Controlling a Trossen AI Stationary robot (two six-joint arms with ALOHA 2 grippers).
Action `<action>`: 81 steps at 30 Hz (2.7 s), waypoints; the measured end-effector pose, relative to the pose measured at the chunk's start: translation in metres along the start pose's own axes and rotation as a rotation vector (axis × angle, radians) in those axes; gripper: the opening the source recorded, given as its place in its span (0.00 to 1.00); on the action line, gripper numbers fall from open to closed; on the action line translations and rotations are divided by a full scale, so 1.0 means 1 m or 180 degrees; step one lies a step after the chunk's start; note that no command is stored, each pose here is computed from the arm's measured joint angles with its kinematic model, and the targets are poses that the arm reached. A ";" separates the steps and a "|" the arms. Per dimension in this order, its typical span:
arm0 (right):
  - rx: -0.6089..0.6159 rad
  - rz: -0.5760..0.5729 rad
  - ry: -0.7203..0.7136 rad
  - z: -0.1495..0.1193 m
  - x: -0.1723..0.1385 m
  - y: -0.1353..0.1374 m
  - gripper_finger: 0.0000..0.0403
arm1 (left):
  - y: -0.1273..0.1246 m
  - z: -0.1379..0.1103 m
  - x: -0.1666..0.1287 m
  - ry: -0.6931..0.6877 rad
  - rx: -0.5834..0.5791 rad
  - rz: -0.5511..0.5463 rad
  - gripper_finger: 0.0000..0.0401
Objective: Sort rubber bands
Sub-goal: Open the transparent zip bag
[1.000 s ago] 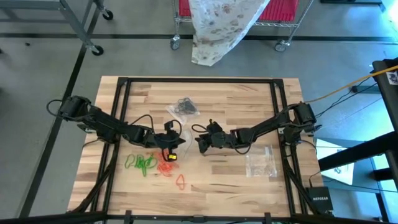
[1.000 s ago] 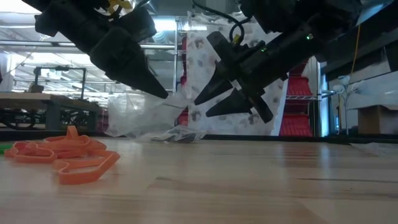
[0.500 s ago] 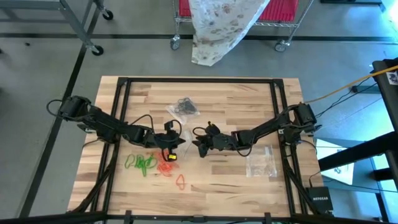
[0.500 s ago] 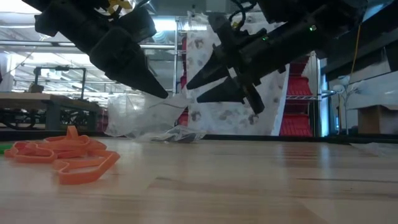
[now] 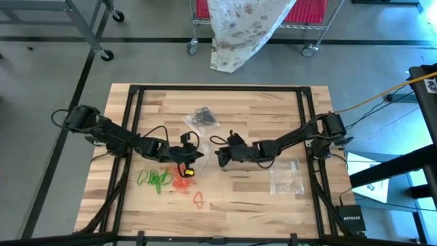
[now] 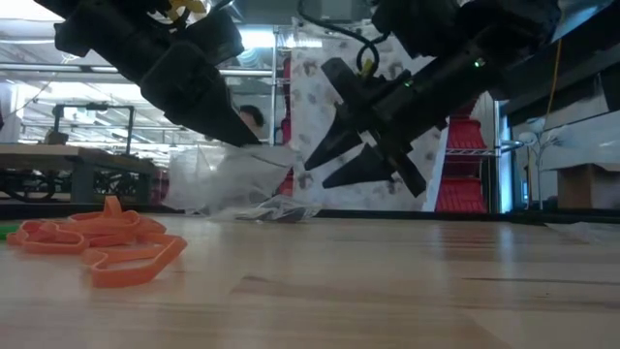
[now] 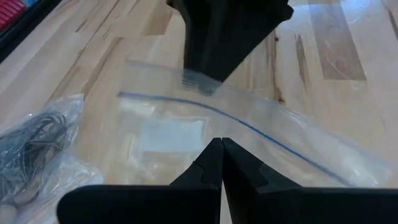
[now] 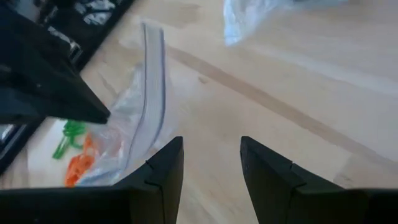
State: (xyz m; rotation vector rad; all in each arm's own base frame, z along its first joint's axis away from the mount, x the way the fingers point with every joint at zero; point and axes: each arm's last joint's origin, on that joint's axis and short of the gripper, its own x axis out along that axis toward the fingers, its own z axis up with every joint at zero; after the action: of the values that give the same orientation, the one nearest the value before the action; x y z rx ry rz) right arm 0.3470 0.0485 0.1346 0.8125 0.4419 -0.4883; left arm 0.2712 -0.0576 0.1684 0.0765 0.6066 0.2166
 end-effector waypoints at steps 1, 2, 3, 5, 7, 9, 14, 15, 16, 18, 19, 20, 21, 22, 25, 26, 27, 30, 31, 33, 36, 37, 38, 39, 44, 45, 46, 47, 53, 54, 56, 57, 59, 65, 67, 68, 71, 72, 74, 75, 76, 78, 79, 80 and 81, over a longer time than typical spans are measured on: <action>0.0022 -0.0020 0.0009 0.000 0.000 -0.001 0.38 | 0.000 0.000 0.000 0.0000 0.0000 0.0001 0.00; 0.0056 -0.0027 0.0013 0.000 0.000 -0.001 0.38 | 0.000 0.000 0.000 -0.0001 -0.0001 0.0000 0.00; 0.0061 -0.0037 0.0014 0.000 0.000 -0.001 0.38 | 0.000 0.000 0.000 0.0000 0.0001 0.0001 0.00; 0.0060 -0.0041 0.0015 0.000 0.000 -0.001 0.38 | 0.000 0.000 0.000 0.0000 0.0000 0.0002 0.00; 0.0042 -0.0013 -0.0001 0.000 0.000 0.000 0.38 | 0.000 0.000 0.000 -0.0001 0.0000 0.0000 0.00; -0.0006 0.0028 -0.0025 0.001 0.000 0.001 0.38 | 0.000 0.000 0.000 0.0002 0.0001 0.0001 0.00; -0.0031 0.0055 -0.0034 0.001 0.000 0.002 0.38 | 0.000 0.000 0.000 0.0001 0.0001 0.0000 0.00; -0.0032 0.0059 -0.0031 0.001 0.000 0.002 0.38 | 0.000 0.000 0.000 0.0002 0.0002 0.0001 0.00; -0.0037 0.0072 -0.0020 0.001 0.000 0.002 0.38 | 0.000 0.000 0.000 0.0002 0.0002 0.0000 0.00; -0.0042 0.0077 -0.0020 0.001 0.000 0.002 0.38 | 0.000 0.000 0.000 0.0002 0.0006 0.0000 0.00; -0.0048 0.0081 -0.0022 0.001 0.000 0.002 0.38 | 0.000 0.000 0.000 0.0001 0.0010 0.0000 0.00; -0.0053 0.0090 -0.0024 0.001 0.000 0.003 0.38 | 0.000 0.000 0.000 0.0002 0.0011 0.0001 0.00; -0.0059 0.0111 -0.0017 0.001 0.000 0.003 0.38 | 0.000 0.000 0.000 0.0002 0.0012 0.0000 0.00; -0.0068 0.0139 -0.0012 0.002 0.000 0.004 0.38 | 0.000 0.000 0.000 0.0002 0.0013 0.0001 0.00; -0.0123 0.0203 -0.0003 0.002 0.000 0.005 0.38 | 0.000 0.000 0.000 0.0002 0.0009 0.0000 0.00; -0.0130 0.0204 -0.0003 0.002 0.000 0.005 0.38 | 0.000 0.000 0.000 0.0001 0.0003 -0.0005 0.00; -0.0145 0.0204 0.0000 0.002 0.000 0.005 0.38 | 0.000 0.000 0.000 -0.0004 -0.0008 -0.0020 0.00; -0.0330 0.0271 0.0052 0.003 -0.002 0.007 0.38 | 0.000 0.004 -0.004 -0.0041 -0.0141 -0.0177 0.00; -0.0439 0.0316 0.0073 0.005 -0.004 0.008 0.38 | 0.001 0.006 -0.008 -0.0071 -0.0226 -0.0232 0.00; -0.0637 0.0417 0.0100 0.009 -0.013 0.014 0.38 | 0.003 0.014 -0.017 -0.0207 -0.0383 -0.0331 0.00; -0.0959 0.0484 0.0122 0.010 -0.028 0.022 0.38 | 0.007 0.026 -0.035 -0.0433 -0.0519 -0.0483 0.00; -0.1093 0.0501 0.0142 0.009 -0.033 0.025 0.38 | 0.009 0.031 -0.042 -0.0527 -0.0574 -0.0531 0.00; -0.1217 0.0556 0.0136 0.007 -0.038 0.028 0.38 | 0.011 0.035 -0.049 -0.0625 -0.0636 -0.0585 0.00; -0.1325 0.0646 0.0108 0.006 -0.044 0.034 0.38 | 0.013 0.040 -0.055 -0.0747 -0.0716 -0.0650 0.00; -0.1652 0.1079 -0.0189 -0.003 -0.070 0.059 0.38 | 0.019 0.064 -0.085 -0.1423 -0.1005 -0.1223 0.00; -0.1670 0.1175 -0.0274 -0.004 -0.074 0.064 0.38 | 0.020 0.069 -0.089 -0.1560 -0.1057 -0.1369 0.00; -0.1672 0.1240 -0.0363 -0.005 -0.077 0.068 0.38 | 0.020 0.072 -0.093 -0.1673 -0.1092 -0.1503 0.00; -0.1671 0.1322 -0.0452 -0.005 -0.081 0.072 0.38 | 0.019 0.075 -0.096 -0.1760 -0.1124 -0.1646 0.00; -0.1718 0.1782 -0.0980 -0.001 -0.096 0.090 0.38 | 0.017 0.086 -0.107 -0.2162 -0.1310 -0.2037 0.00; -0.1683 0.1842 -0.1050 0.001 -0.098 0.092 0.38 | 0.016 0.087 -0.109 -0.2203 -0.1331 -0.2068 0.00; -0.1573 0.1956 -0.1196 0.005 -0.101 0.095 0.38 | 0.016 0.090 -0.112 -0.2327 -0.1362 -0.2125 0.00; -0.1514 0.2012 -0.1266 0.008 -0.103 0.097 0.38 | 0.016 0.091 -0.114 -0.2385 -0.1381 -0.2149 0.00; -0.1423 0.2105 -0.1376 0.011 -0.106 0.099 0.38 | 0.016 0.092 -0.116 -0.2446 -0.1402 -0.2177 0.00; -0.1202 0.2277 -0.1636 0.021 -0.111 0.102 0.38 | 0.017 0.093 -0.116 -0.2483 -0.1455 -0.2188 0.00; -0.1161 0.2268 -0.1705 0.024 -0.113 0.103 0.38 | 0.017 0.093 -0.116 -0.2475 -0.1454 -0.2183 0.00; -0.1169 0.2201 -0.1758 0.026 -0.113 0.104 0.38 | 0.017 0.093 -0.116 -0.2478 -0.1455 -0.2183 0.00; -0.1389 0.1996 -0.1824 0.031 -0.113 0.113 0.38 | 0.017 0.093 -0.116 -0.2476 -0.1458 -0.2172 0.00; -0.1477 0.1954 -0.1804 0.032 -0.113 0.117 0.40 | 0.017 0.093 -0.116 -0.2476 -0.1458 -0.2172 0.00; -0.1661 0.1845 -0.1734 0.037 -0.114 0.127 0.44 | 0.017 0.093 -0.116 -0.2477 -0.1457 -0.2171 0.00; -0.1761 0.1755 -0.1705 0.040 -0.114 0.133 0.47 | 0.017 0.093 -0.116 -0.2476 -0.1457 -0.2171 0.00; -0.1888 0.1640 -0.1676 0.042 -0.115 0.138 0.51 | 0.017 0.093 -0.116 -0.2474 -0.1457 -0.2170 0.00; -0.2166 0.1328 -0.1639 0.049 -0.117 0.146 0.58 | 0.017 0.093 -0.116 -0.2478 -0.1449 -0.2166 0.00; -0.2295 0.1179 -0.1614 0.051 -0.119 0.151 0.62 | 0.017 0.093 -0.116 -0.2483 -0.1438 -0.2162 0.00; -0.2410 0.1045 -0.1587 0.052 -0.122 0.155 0.65 | 0.017 0.093 -0.116 -0.2488 -0.1422 -0.2155 0.00; -0.2507 0.0921 -0.1565 0.055 -0.124 0.159 0.68 | 0.017 0.093 -0.116 -0.2489 -0.1418 -0.2153 0.00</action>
State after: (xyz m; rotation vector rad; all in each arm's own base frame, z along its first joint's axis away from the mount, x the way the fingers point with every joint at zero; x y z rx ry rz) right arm 0.3477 0.1296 0.3270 -0.0213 0.0326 -0.1954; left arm 0.2288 -0.0674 0.3114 -0.4559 -0.2228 -0.3348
